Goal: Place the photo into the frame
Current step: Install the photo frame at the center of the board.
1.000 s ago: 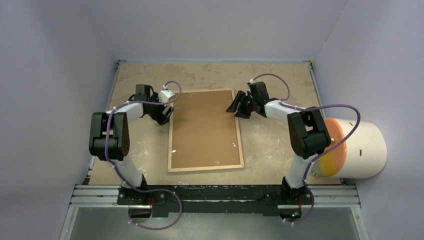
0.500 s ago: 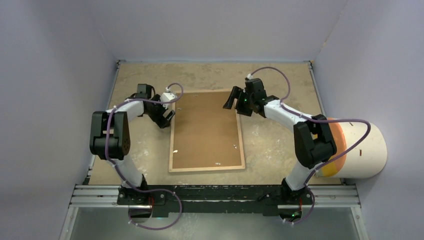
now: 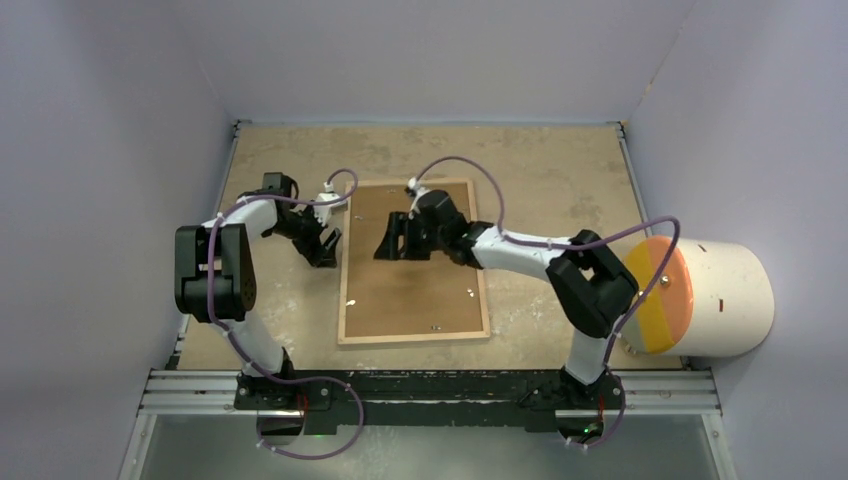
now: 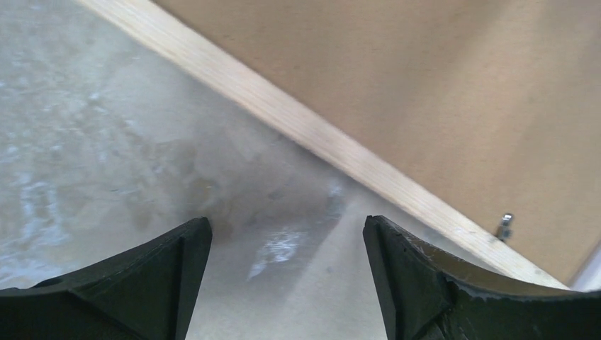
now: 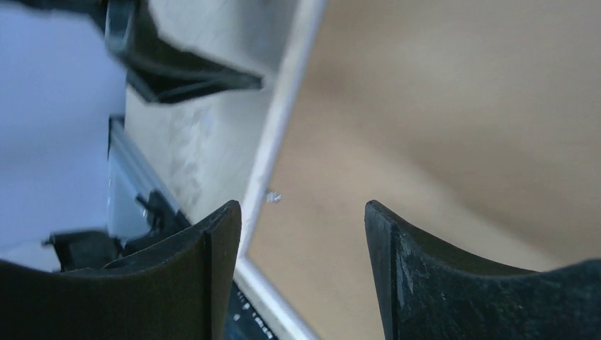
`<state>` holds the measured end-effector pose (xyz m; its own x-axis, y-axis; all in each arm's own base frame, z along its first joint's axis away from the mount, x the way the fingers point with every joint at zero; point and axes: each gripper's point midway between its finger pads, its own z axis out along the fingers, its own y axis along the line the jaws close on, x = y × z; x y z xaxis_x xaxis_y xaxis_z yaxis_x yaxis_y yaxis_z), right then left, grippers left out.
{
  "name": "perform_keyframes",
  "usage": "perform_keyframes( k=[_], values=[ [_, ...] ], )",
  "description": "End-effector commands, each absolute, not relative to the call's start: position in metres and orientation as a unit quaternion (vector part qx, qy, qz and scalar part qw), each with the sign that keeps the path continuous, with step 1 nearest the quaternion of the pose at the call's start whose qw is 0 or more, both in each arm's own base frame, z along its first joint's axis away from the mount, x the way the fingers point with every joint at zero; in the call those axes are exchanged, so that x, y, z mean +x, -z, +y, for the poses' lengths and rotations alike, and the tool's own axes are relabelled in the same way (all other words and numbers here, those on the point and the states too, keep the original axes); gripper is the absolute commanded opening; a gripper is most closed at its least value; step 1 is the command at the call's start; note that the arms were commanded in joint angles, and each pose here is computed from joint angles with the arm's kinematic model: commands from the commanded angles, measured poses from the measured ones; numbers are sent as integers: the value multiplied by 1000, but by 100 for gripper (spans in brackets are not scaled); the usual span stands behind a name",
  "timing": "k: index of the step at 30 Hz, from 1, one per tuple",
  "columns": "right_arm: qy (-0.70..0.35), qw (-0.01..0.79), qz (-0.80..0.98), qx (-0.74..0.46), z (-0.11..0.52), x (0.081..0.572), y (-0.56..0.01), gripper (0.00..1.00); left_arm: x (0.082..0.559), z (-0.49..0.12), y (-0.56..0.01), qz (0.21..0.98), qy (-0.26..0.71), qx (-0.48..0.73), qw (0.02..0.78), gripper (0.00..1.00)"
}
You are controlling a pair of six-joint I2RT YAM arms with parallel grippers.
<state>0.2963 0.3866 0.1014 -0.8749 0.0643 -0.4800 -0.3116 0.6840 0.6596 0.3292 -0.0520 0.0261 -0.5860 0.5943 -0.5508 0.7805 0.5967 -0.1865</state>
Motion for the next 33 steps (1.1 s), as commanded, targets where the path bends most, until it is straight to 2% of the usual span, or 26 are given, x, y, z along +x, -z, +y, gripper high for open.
perform_keyframes(
  k=[1, 5, 7, 11, 27, 33],
  values=[
    [-473, 219, 843, -137, 444, 246, -112, 65, 301, -74, -35, 851, 296, 385, 200, 81],
    [-475, 190, 841, -175, 468, 217, -100, 58, 300, -73, -29, 852, 296, 386, 195, 73],
    [-476, 179, 842, -181, 471, 208, -94, 58, 299, -72, -24, 854, 296, 385, 189, 68],
    [-475, 156, 848, -179, 470, 190, -81, 57, 297, -72, -18, 855, 296, 384, 185, 63],
    [-486, 113, 848, -177, 489, 171, -54, 50, 299, -68, -13, 859, 280, 385, 187, 60],
    [-481, 123, 852, -168, 492, 177, -49, 49, 298, -68, -10, 860, 281, 384, 186, 59]
  ],
)
